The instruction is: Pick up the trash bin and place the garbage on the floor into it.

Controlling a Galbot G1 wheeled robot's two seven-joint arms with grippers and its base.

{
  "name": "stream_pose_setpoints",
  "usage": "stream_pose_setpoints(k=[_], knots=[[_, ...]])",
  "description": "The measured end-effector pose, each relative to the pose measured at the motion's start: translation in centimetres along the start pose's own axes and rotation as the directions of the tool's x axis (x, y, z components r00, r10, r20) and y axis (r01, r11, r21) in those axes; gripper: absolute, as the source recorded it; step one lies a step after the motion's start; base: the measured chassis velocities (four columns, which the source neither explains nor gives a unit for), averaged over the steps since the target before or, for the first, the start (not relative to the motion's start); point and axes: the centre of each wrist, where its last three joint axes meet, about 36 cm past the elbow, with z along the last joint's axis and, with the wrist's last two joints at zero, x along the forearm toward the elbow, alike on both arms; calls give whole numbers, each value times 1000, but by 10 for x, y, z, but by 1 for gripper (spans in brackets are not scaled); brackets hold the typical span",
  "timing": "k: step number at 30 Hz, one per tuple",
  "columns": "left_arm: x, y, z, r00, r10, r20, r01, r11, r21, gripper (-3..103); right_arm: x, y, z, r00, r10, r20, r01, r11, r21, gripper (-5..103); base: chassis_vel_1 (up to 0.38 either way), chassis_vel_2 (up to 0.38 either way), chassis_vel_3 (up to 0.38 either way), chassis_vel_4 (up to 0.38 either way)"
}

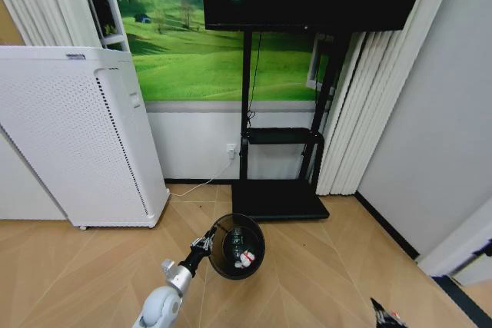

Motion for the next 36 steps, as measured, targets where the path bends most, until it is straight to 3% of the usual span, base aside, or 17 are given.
stream_pose_setpoints(k=[4, 5, 6, 9, 13, 15, 18, 27, 36], knots=[[3, -4, 1, 1000, 5, -3, -5, 1000, 3, 7, -12, -5, 5, 998, 60, -30, -59, 998, 38, 4, 0, 0, 0, 0], [7, -3, 2, 1000, 2, -9, -2, 1000, -2, 7, -16, -10, 7, 993, 95, -66, -92, 995, 44, 15, 0, 0, 0, 0], [7, -3, 2, 1000, 2, -9, -2, 1000, -2, 7, -16, -10, 7, 993, 95, -66, -92, 995, 44, 15, 0, 0, 0, 0], [17, 7, 6, 1000, -12, -18, 12, 1000, -12, 7, -19, -25, 14, 980, 145, -140, -140, 989, 46, 32, 0, 0, 0, 0], [19, 9, 7, 1000, -15, -22, 14, 1000, -14, 7, -19, -31, 20, 974, 158, -164, -154, 987, 39, 37, 0, 0, 0, 0], [20, 10, 8, 1000, -14, -22, 14, 1000, -11, 7, -18, -36, 29, 967, 167, -193, -164, 986, 30, 54, 0, 0, 0, 0], [19, 8, 9, 1000, -11, -22, 11, 1000, -7, 7, -18, -37, 34, 965, 162, -208, -160, 987, 29, 60, 0, 0, 0, 0], [19, 6, 11, 1000, -10, -22, 10, 1000, -4, 7, -12, -31, 48, 962, 142, -234, -137, 990, 36, 96, -32, -32, 38, 44], [19, 6, 11, 1000, -10, -21, 10, 1000, -2, 7, -10, -24, 62, 958, 131, -255, -116, 991, 72, 100, -133, -127, 132, 124]])
